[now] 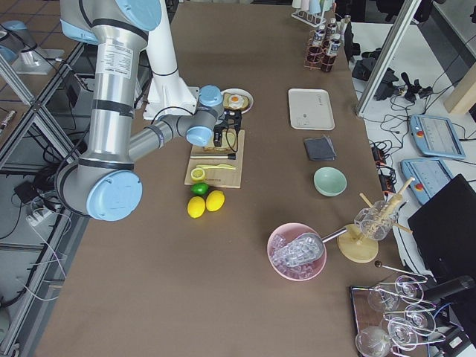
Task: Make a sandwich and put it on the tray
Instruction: 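Move the right gripper over the bread slice on the cutting board, then lower the right gripper and grasp the bread slice edge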
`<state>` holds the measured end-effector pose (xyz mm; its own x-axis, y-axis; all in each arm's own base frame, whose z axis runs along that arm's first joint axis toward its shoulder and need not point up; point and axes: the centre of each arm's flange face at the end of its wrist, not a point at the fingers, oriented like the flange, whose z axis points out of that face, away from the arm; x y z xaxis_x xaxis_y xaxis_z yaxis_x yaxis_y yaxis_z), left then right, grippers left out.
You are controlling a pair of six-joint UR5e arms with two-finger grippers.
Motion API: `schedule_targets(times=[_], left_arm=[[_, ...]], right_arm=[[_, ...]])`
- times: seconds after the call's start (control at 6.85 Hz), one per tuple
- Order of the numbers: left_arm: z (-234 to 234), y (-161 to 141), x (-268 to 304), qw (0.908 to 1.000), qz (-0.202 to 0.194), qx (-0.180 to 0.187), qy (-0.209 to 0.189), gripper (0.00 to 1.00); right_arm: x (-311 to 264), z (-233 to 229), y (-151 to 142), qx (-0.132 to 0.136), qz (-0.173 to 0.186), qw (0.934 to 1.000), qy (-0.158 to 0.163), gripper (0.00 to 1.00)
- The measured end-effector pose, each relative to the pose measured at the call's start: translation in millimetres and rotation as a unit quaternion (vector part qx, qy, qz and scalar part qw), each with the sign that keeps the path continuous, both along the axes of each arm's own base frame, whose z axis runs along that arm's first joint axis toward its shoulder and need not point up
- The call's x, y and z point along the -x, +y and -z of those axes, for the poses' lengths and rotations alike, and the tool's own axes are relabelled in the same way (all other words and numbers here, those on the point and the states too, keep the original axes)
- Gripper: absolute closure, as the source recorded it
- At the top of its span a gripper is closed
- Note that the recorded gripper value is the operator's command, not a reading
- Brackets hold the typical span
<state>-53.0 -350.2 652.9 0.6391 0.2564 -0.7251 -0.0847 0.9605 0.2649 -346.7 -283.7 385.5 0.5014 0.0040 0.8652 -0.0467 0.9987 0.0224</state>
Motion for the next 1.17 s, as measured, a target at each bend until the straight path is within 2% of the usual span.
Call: schedule_targets(times=[0.44,0.88,1.17], left_arm=[[-4.9,1.6,0.3,1.0000,0.002,0.008,-0.002,0.02],[-5.2,2.3,0.3,0.9997,0.015,0.018,0.000,0.02],[-6.8,5.1,0.3,0.9997,0.016,0.020,0.001,0.02]], right_arm=[[42.9,-2.9,19.6,-0.005,0.003,0.9995,0.031,0.29],[50.2,-15.3,23.8,0.006,0.005,0.9991,0.043,0.33],[49.5,-25.9,25.5,0.008,0.007,0.9985,0.053,0.40]])
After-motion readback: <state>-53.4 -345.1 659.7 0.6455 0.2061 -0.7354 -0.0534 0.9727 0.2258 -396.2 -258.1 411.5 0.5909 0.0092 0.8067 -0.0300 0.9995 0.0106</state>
